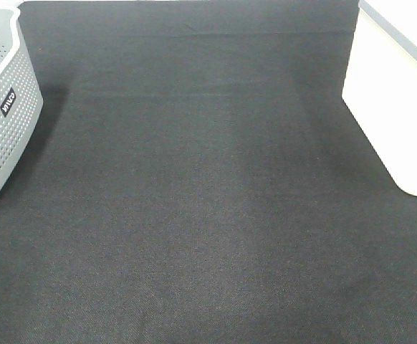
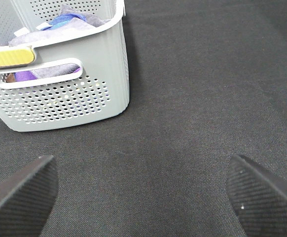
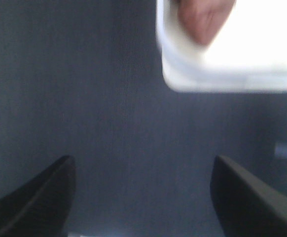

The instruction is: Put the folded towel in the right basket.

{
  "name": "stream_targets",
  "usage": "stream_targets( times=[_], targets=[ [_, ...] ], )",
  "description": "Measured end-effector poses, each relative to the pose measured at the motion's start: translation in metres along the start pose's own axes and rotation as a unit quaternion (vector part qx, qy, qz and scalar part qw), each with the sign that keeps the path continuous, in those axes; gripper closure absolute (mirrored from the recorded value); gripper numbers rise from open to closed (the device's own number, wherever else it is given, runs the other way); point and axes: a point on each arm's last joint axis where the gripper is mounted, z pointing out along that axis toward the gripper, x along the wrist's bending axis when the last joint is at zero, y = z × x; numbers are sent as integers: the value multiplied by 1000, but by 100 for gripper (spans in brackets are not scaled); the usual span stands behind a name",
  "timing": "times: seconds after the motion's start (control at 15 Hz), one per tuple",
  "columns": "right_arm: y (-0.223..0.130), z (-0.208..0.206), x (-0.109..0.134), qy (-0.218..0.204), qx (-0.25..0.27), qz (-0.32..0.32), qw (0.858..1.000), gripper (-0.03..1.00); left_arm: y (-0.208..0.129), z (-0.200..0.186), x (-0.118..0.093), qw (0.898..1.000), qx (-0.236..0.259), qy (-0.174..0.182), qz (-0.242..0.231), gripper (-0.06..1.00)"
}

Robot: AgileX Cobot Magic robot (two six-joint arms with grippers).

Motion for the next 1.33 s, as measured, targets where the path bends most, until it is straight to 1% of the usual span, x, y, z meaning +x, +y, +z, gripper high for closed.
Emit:
stream_targets(
  times=[0.13,0.2,0.33,0.4,0.47,0.53,0.6,0.67,0.8,0.87,0.93,1.0,1.07,1.13,1.33],
  targets=[
    [-51,11,1,1,37,2,999,25,0,0,0,1000,0,0,0,6],
    [-74,15,1,1,46,3,999,25,0,0,0,1000,0,0,0,6],
    [-121,20,2,1,51,3,999,25,0,0,0,1000,0,0,0,6],
    [-140,22,3,0,43,2,999,25,0,0,0,1000,0,0,0,6],
    [-166,21,3,-4,18,-1,1000,25,0,0,0,1000,0,0,0,6],
    [-181,19,4,-7,-10,-3,1000,25,0,0,0,1000,0,0,0,6],
    [-189,10,4,-9,-52,-7,999,25,0,0,0,1000,0,0,0,6],
    [-197,2,5,-12,-94,-14,995,25,0,0,0,1000,0,0,0,6],
    [-216,-13,6,-19,-175,-33,984,25,0,0,0,1000,0,0,0,6],
    [-216,-13,6,-19,-175,-33,984,25,0,0,0,1000,0,0,0,6],
    [-225,-18,7,-22,-207,-41,977,25,0,0,0,1000,0,0,0,6],
    [-236,-23,8,-26,-253,-48,966,25,0,0,0,1000,0,0,0,6],
    [-242,-25,8,-29,-281,-52,958,25,0,0,0,1000,0,0,0,6],
    [-244,-24,8,-31,-296,-54,953,25,0,0,0,1000,0,0,0,6],
    [-242,-22,7,-32,-300,-55,952,25,0,0,0,1000,0,0,0,6]
  ],
)
